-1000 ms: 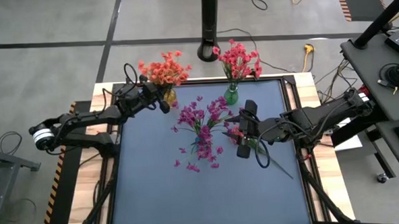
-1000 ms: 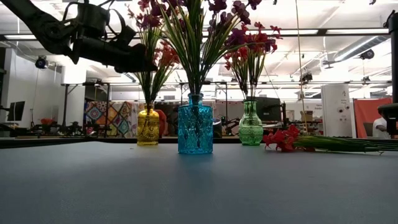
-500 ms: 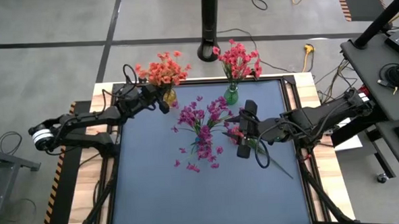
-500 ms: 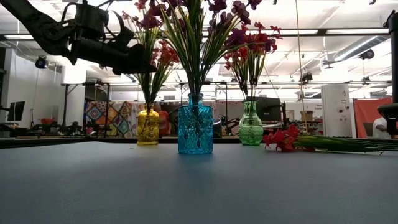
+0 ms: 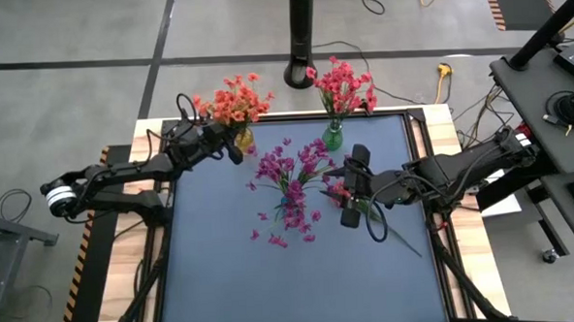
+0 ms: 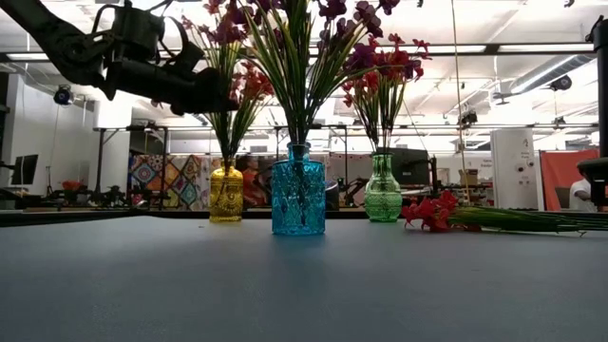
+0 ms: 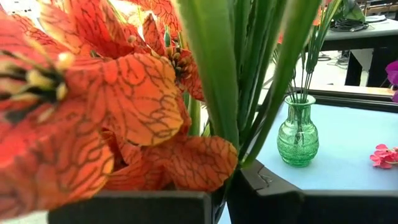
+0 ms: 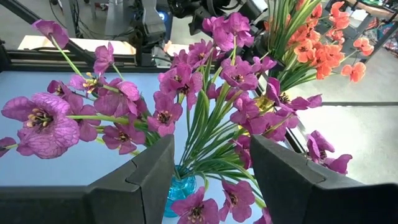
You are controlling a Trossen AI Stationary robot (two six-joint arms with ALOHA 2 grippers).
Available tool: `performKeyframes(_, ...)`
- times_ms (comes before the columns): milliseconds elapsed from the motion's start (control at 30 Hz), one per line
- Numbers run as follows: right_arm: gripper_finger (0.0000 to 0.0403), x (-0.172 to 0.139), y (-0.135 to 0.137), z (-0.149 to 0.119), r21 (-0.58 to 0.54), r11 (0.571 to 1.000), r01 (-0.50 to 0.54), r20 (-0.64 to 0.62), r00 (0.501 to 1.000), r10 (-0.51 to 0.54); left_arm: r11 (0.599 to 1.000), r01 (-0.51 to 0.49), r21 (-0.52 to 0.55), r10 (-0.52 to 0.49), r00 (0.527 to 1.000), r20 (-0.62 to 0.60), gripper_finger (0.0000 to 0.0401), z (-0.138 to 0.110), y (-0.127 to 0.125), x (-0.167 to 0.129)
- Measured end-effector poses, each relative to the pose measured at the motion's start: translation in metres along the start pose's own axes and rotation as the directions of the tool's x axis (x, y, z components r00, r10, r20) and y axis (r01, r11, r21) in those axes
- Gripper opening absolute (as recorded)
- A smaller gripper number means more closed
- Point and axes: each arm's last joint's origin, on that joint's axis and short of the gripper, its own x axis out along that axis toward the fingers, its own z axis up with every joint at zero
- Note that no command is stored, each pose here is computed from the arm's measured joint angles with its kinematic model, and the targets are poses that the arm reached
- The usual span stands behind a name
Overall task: Sort flowers into vase by color
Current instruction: Put the orange flower into the yellow vase
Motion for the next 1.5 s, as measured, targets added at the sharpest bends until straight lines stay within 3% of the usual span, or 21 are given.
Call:
performKeyframes(400,0.0203,0.0,0.0,0.0,0.006,1.0,0.0,0.0,1.0,0.0,1.0,-0.001,-0.005,0.001,1.0,-0.002,0.0,0.0,0.0,0.0)
performKeyframes(633,0.0203,0.0,0.0,0.0,0.016,1.0,0.0,0.001,1.0,0.0,0.997,-0.011,-0.077,0.011,1.0,0.003,0.0,0.003,0.001,0.001)
performKeyframes(1033,0.0203,0.0,0.0,0.0,0.018,1.0,0.0,0.0,1.0,-0.001,0.989,-0.092,-0.115,0.079,0.991,-0.109,0.0,0.002,0.003,0.005)
performKeyframes(1500,0.0203,0.0,0.0,0.0,0.018,1.0,0.0,0.0,1.0,0.0,0.993,-0.097,-0.069,0.088,0.988,-0.124,0.0,-0.008,0.002,0.019)
